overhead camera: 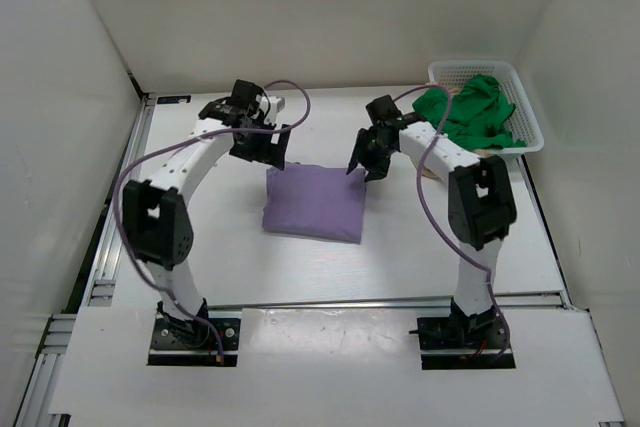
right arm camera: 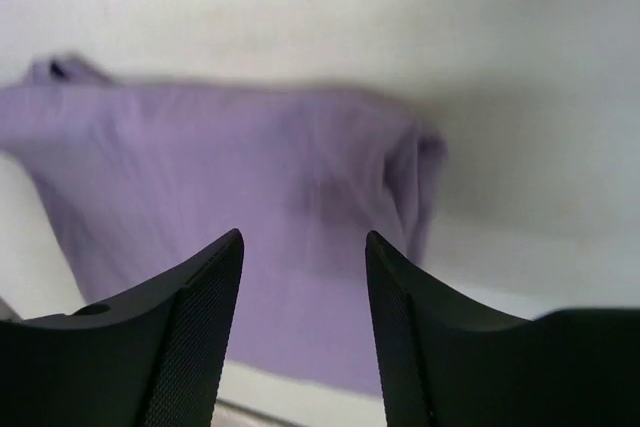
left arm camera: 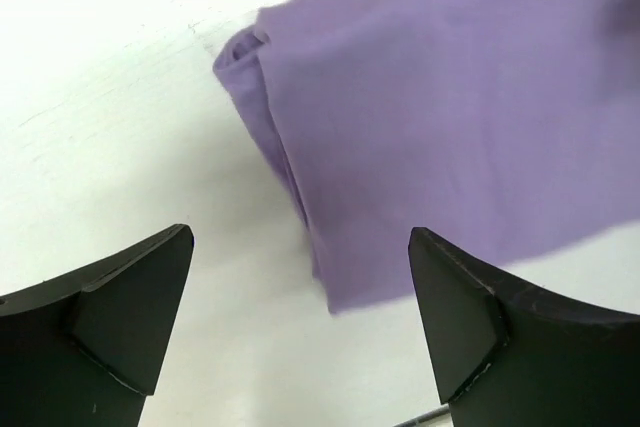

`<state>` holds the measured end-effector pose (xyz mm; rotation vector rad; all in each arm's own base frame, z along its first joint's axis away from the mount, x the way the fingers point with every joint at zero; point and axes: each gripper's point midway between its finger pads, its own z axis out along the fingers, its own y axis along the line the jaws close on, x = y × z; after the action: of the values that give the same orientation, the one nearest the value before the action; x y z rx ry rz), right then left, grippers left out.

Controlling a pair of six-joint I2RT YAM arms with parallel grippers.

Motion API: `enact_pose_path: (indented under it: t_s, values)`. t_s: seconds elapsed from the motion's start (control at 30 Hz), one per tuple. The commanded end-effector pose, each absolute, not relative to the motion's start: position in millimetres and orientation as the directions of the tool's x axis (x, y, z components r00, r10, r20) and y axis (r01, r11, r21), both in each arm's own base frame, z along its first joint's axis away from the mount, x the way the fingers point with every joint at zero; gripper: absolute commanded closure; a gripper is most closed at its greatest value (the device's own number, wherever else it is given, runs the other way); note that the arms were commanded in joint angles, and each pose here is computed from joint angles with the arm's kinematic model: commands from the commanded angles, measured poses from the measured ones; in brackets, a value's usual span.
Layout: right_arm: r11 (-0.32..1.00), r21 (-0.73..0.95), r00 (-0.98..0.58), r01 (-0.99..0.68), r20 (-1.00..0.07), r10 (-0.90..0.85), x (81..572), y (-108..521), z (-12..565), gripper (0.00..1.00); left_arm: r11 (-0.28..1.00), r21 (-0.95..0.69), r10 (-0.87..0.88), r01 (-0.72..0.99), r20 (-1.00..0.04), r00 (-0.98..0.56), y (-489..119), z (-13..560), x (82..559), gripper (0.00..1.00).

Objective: Fold and stack the t-shirts
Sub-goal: Fold the long partially folded tshirt into a neat square, then put the neatly folded tshirt into the corner of the board with the left arm

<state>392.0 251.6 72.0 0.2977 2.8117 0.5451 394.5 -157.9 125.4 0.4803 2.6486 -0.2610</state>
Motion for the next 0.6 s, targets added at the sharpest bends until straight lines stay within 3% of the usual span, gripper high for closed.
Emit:
enact_pose_path:
  t_s: [0.0,0.13,0.27,0.4,0.43,0.47,0.57]
  values:
    - [0.920,0.373,-0.953,0.122,-0.216,0.214,354,238,88,0.41,0.902,-0.147,0.298,0.405,-0.467,-0.833,-163,139,369,0.00]
    - [0.932,0.339,-0.968,0.126,-0.162,0.190,320,234,69,0.41,0.911,-0.171,0.325,0.376,-0.268,-0.907,-153,78,336,0.00]
    - [0.919,0.370,-0.978,0.134,-0.103,0.184,308,240,55,0.43,0.920,-0.183,0.314,0.347,-0.190,-0.930,-147,45,335,0.02]
    - [0.917,0.366,-0.972,0.157,-0.105,0.208,300,234,51,0.44,0.922,-0.200,0.308,0.331,-0.138,-0.941,-148,26,340,0.14]
    - [0.921,0.356,-0.971,0.159,-0.114,0.211,298,230,49,0.44,0.919,-0.216,0.308,0.331,-0.132,-0.942,-152,23,341,0.19]
    - [0.923,0.350,-0.969,0.160,-0.121,0.214,296,228,50,0.44,0.916,-0.227,0.308,0.332,-0.134,-0.942,-154,23,343,0.33]
    - [0.919,0.362,-0.962,0.159,-0.151,0.226,296,222,62,0.44,0.910,-0.261,0.310,0.322,-0.089,-0.947,-157,18,333,0.59]
